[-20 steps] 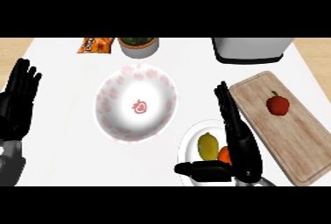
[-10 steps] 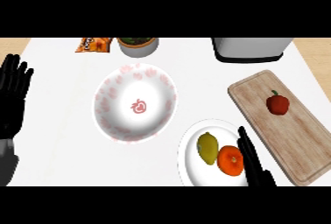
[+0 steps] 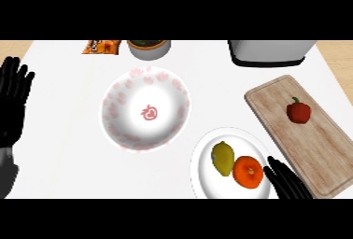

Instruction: Pick the lemon from the plate and place it in the bowl

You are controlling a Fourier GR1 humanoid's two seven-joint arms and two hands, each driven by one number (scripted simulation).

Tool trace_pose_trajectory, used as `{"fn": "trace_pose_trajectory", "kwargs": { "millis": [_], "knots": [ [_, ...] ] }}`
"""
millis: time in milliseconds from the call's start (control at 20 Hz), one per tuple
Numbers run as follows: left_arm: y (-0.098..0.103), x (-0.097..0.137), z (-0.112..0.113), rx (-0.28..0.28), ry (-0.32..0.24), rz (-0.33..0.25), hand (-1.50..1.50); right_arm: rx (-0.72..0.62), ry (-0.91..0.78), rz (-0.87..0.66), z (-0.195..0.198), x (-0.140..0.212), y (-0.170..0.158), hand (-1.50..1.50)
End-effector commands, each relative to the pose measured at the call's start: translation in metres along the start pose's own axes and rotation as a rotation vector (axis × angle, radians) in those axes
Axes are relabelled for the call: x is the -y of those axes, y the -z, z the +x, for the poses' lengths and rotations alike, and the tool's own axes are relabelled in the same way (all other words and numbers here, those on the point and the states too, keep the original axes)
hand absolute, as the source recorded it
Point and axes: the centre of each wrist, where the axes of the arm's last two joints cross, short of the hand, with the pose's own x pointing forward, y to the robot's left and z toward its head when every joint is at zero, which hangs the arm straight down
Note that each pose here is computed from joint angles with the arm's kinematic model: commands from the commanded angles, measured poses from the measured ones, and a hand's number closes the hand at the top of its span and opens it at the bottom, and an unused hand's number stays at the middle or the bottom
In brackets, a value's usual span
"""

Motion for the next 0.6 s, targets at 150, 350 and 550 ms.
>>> {"fn": "trace_pose_trajectory", "kwargs": {
  "millis": [150,350,550],
  "knots": [
    [0.005,0.0,0.006,0.003,0.0,-0.011,0.0,-0.105,-0.145,0.195,0.025,0.029,-0.011,-1.5],
    [0.012,0.004,0.0,0.011,-0.02,-0.019,0.0,-0.128,-0.151,0.203,0.038,0.029,-0.002,-1.5],
    [0.006,-0.006,-0.008,-0.006,-0.02,-0.014,0.0,-0.134,-0.135,0.206,0.03,0.024,0.023,-1.5]
  ]
}}
